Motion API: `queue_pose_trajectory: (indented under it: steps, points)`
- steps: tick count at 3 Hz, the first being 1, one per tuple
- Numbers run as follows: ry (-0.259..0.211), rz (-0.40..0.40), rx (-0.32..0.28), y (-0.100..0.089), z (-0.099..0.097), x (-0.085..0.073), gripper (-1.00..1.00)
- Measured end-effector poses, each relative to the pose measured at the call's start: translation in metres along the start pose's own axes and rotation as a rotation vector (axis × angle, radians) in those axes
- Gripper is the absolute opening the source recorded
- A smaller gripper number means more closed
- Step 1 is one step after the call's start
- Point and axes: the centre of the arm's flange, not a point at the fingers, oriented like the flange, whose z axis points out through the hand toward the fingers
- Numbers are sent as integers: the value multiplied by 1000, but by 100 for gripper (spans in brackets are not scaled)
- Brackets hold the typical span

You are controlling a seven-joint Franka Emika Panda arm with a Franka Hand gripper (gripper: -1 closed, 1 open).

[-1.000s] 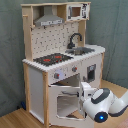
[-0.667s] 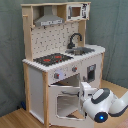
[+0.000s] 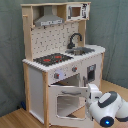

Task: Play with the kitchen

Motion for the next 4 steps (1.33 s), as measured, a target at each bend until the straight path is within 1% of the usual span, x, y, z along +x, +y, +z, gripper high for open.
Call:
queue_pose_trajectory:
  steps: [1,2,3,4]
  points:
    - [-27,-3,-56,14,-12,-9,100]
    - [-29,-21,-115,22,-13,13,100]
    - [-13,-42,-119,28,-32,34,100]
    - [9,-107,-99,31,-44,52,100]
